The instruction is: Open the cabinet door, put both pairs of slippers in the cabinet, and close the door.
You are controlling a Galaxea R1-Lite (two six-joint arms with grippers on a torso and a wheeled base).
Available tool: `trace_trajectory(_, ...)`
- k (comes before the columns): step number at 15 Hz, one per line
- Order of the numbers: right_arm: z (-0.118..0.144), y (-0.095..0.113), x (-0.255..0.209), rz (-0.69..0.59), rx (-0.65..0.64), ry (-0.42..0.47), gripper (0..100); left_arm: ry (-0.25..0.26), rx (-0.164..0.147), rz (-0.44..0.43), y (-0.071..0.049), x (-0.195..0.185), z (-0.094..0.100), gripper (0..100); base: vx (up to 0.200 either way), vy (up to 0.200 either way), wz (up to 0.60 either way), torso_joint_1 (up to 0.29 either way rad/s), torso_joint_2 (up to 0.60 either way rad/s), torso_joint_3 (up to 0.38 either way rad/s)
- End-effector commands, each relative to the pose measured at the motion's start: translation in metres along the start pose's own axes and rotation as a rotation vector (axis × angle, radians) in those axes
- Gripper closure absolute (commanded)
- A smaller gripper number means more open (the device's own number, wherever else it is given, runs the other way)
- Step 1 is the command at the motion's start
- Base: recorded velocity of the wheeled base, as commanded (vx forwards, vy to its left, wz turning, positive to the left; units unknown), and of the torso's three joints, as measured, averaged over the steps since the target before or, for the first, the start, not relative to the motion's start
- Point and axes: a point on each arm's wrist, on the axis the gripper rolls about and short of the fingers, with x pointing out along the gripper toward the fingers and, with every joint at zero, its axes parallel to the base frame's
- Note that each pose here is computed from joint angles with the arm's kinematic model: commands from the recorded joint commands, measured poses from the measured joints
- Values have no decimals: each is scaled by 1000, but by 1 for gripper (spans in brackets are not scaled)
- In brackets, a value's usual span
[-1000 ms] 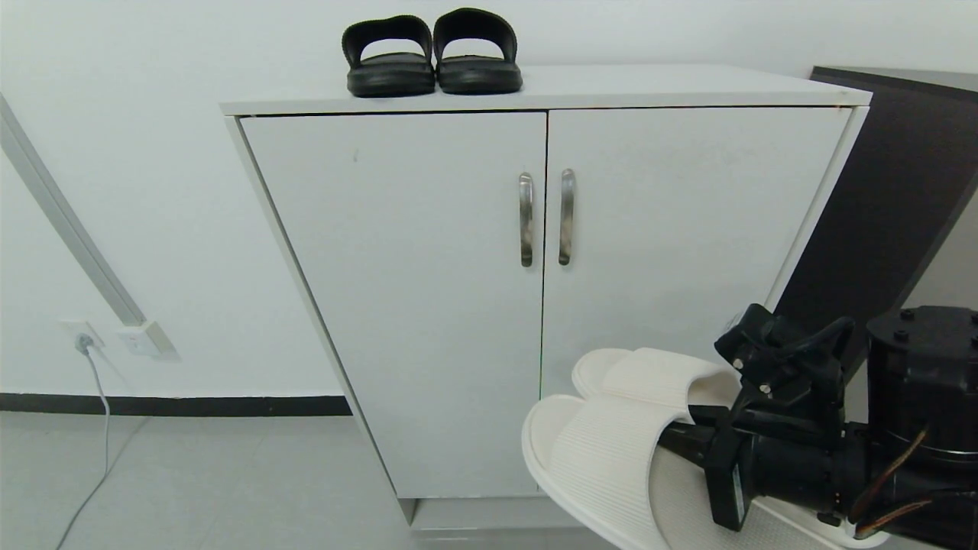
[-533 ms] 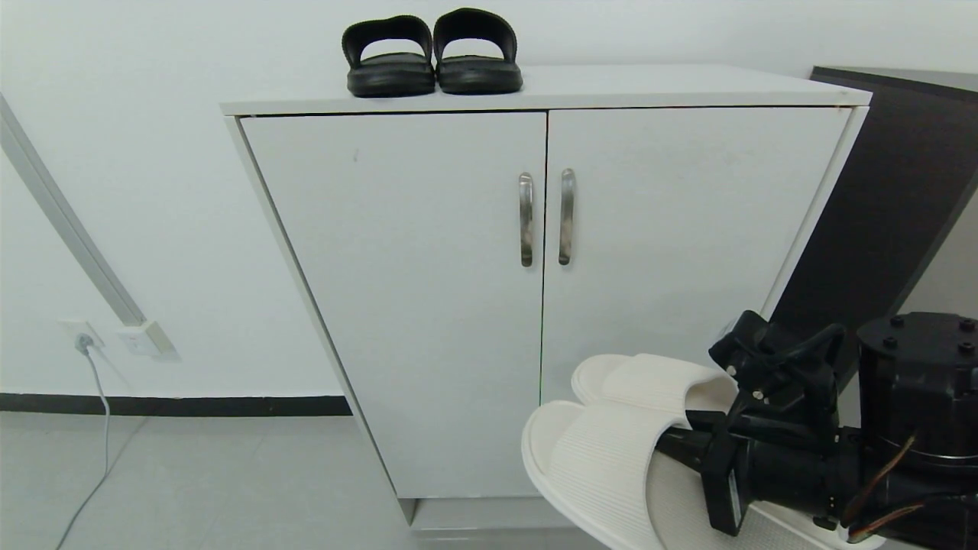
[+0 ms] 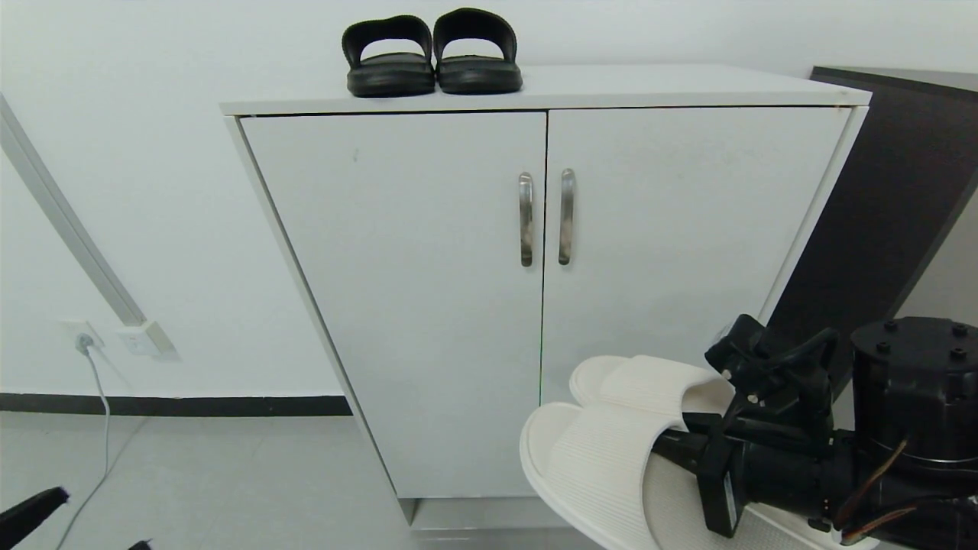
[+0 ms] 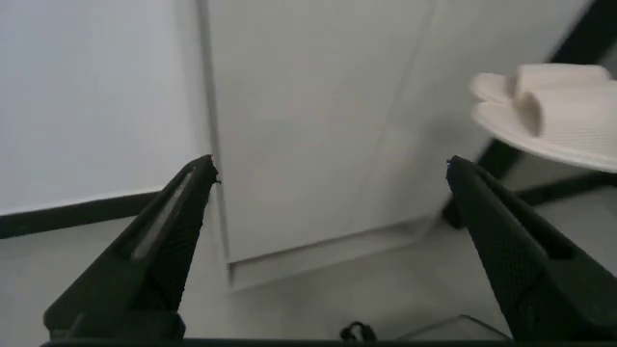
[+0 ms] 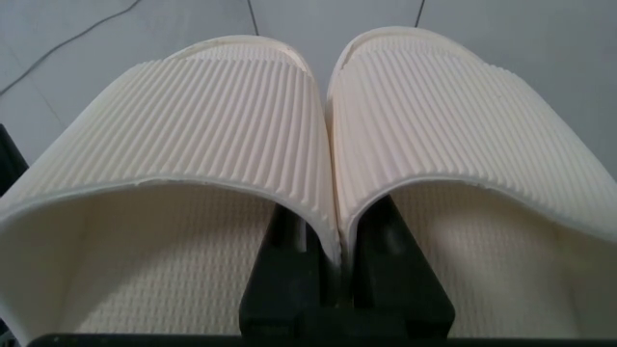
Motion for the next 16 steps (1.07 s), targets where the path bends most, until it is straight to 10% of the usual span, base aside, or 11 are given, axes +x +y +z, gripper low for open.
trace_trajectory(1,0,0,1,2,-1,2,100,129,-23,-198,2,53,24,0,0,0,0,0,0,0)
trace_trajectory(7,-1,5,3,24,-6,5,100,147,-10,-431,-36,135,58,0,0,0,0,0,0,0)
trace_trajectory(12,-1,5,5,21,2,-2,100,72,-55,-563,-87,182,83,0,0,0,0,0,0,0)
trace_trajectory(16,-4,4,8,20,5,13,100,41,-155,-707,-119,212,114,0,0,0,0,0,0,0)
